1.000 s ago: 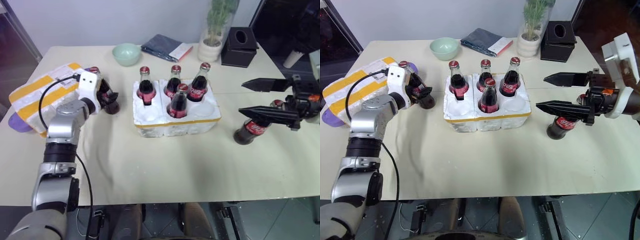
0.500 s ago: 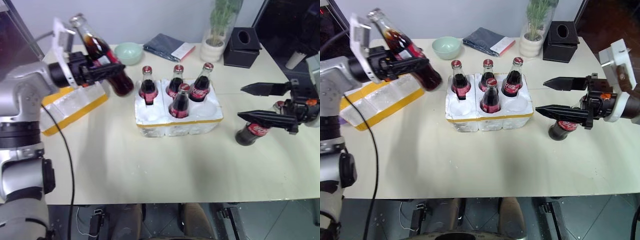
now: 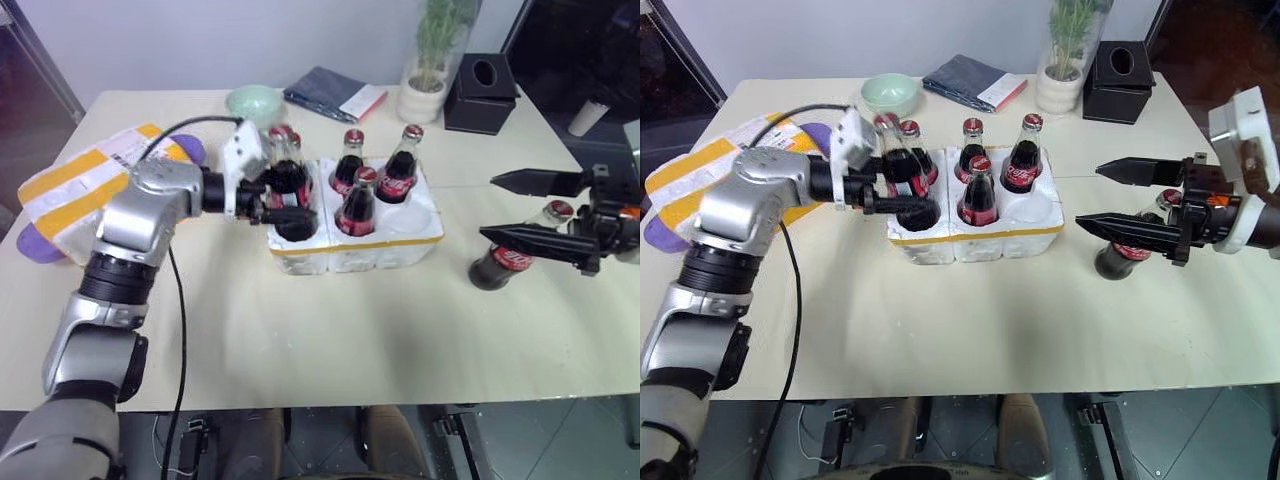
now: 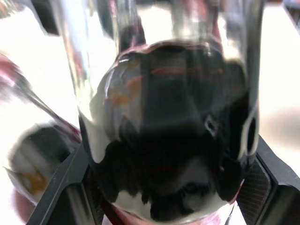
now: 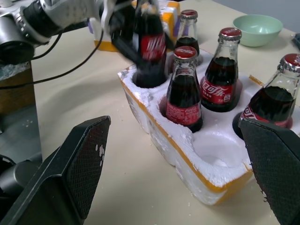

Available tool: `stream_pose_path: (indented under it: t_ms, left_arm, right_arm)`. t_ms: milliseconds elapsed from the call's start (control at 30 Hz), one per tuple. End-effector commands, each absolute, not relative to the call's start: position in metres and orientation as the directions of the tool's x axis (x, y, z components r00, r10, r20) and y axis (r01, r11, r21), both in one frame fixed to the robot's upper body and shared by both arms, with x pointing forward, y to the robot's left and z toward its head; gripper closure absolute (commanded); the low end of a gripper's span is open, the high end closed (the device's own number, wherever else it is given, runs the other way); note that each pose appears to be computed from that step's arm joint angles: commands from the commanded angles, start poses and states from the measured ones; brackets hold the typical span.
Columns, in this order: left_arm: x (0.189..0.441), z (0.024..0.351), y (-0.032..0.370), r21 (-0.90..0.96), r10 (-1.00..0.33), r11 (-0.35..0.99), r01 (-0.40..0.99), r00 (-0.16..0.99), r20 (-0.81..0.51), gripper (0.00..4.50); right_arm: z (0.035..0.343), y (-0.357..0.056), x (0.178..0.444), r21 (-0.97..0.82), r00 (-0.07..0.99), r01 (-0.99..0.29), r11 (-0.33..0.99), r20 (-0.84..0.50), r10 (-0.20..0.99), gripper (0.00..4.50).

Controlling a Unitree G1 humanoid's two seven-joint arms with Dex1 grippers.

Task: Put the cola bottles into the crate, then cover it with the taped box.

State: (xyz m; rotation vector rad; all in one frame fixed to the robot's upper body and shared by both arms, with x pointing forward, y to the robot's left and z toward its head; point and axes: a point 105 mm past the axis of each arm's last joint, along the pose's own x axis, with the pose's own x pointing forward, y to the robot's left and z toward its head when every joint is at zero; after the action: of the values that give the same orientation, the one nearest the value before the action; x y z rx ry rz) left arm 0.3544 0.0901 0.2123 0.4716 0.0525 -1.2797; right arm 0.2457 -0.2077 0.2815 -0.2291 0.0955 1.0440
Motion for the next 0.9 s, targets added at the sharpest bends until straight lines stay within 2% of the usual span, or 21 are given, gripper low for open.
stream_pose_path:
  t_ms: [33, 100, 133, 233, 367, 500, 600, 733, 900]
  left_arm:
    - [0.361, 0.22, 0.09, 0.389, -0.897, 0.23, 0.892, 0.35, -0.271, 1.17]
    - [0.361, 0.217, 0.082, 0.361, -0.906, 0.243, 0.9, 0.344, -0.246, 0.23]
    - [0.361, 0.216, 0.079, 0.35, -0.911, 0.251, 0.902, 0.342, -0.23, 0.08]
    - [0.362, 0.221, 0.077, 0.323, -0.915, 0.29, 0.901, 0.36, -0.181, 0.08]
    - [0.344, 0.253, 0.094, 0.244, -0.942, 0.283, 0.928, 0.317, -0.112, 0.08]
    - [0.291, 0.299, 0.116, 0.138, -0.992, 0.105, 0.985, 0.114, -0.059, 0.08]
    - [0.256, 0.317, 0.126, 0.096, -0.996, -0.027, 0.995, -0.019, -0.089, 0.08]
    - [0.248, 0.304, 0.12, 0.085, -0.981, -0.068, 0.994, -0.051, -0.188, 0.08]
    - [0.259, 0.257, 0.112, 0.159, -0.931, -0.091, 0.983, -0.027, -0.364, 0.08]
  right_arm:
    - [0.288, -0.209, 0.242, -0.18, 0.515, -0.854, 0.489, -0.156, 0.843, 0.0]
    - [0.284, -0.211, 0.244, -0.18, 0.531, -0.845, 0.504, -0.161, 0.832, 0.0]
    - [0.281, -0.213, 0.245, -0.183, 0.544, -0.837, 0.516, -0.168, 0.822, 0.0]
    - [0.27, -0.219, 0.25, -0.196, 0.591, -0.806, 0.558, -0.205, 0.78, 0.0]
    - [0.285, -0.214, 0.229, -0.155, 0.538, -0.841, 0.518, -0.146, 0.83, 0.0]
    - [0.301, -0.222, 0.205, -0.139, 0.564, -0.824, 0.55, -0.109, 0.818, 0.0]
    - [0.292, -0.231, 0.181, -0.105, 0.605, -0.797, 0.595, -0.145, 0.783, 0.0]
    - [0.268, -0.243, 0.165, -0.056, 0.683, -0.724, 0.688, -0.195, 0.704, 0.0]
    - [0.214, -0.273, 0.182, 0.004, 0.867, -0.459, 0.888, -0.213, 0.45, 0.0]
